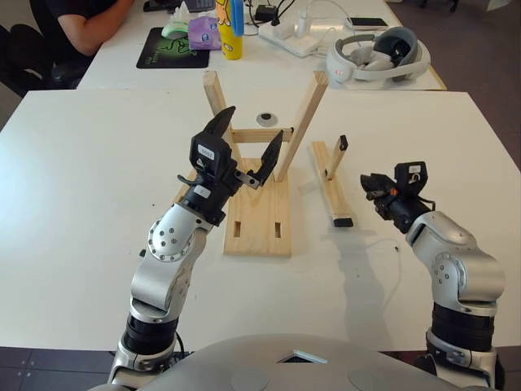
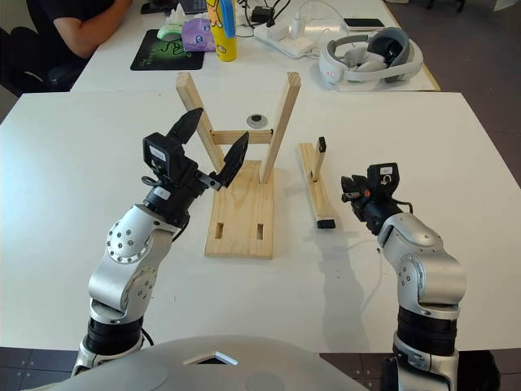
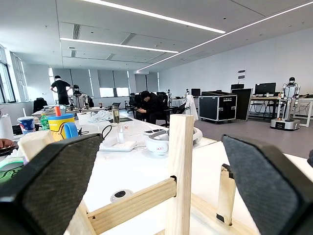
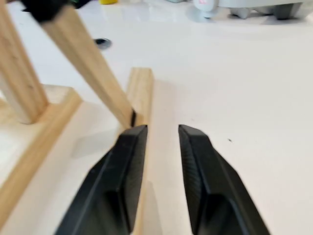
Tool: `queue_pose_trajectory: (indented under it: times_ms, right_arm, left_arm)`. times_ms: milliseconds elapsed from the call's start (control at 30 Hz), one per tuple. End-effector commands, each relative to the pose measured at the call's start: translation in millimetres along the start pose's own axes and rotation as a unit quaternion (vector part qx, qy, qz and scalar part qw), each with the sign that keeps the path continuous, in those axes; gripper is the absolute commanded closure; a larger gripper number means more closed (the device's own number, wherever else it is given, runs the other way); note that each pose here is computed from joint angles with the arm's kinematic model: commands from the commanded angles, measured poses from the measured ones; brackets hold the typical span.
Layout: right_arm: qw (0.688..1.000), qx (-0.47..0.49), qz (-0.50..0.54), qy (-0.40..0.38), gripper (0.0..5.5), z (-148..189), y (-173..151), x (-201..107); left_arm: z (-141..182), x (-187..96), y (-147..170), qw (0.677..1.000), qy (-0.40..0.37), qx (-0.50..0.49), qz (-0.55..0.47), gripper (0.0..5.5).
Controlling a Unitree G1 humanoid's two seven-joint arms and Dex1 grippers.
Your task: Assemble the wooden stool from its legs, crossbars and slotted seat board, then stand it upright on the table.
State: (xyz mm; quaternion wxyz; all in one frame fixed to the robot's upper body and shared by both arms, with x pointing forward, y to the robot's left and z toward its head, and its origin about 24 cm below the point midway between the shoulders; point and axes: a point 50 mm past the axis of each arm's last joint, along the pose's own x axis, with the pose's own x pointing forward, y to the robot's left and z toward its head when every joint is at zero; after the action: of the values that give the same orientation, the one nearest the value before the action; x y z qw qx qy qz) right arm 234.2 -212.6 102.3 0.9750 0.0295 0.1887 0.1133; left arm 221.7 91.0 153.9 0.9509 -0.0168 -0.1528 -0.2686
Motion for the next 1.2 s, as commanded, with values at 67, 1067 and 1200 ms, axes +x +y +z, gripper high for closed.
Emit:
queue_pose_trajectory:
  times_ms: [67,1067,1200]
  right_arm:
    - [0.999,0.006,0.034,0.040,3.42,4,17,-2]
    - [0.996,-0.017,-0.037,0.076,1.50,-25,24,41]
    - [0.992,-0.056,-0.034,0.111,1.50,-38,24,45]
  left_arm:
    - [4,0,-2,1.000,-0.006,0.000,0.003,0.96]
    - [2,12,0,0.998,0.000,-0.003,-0.060,0.96]
    - [3,14,0,0.998,-0.004,-0.001,-0.061,0.96]
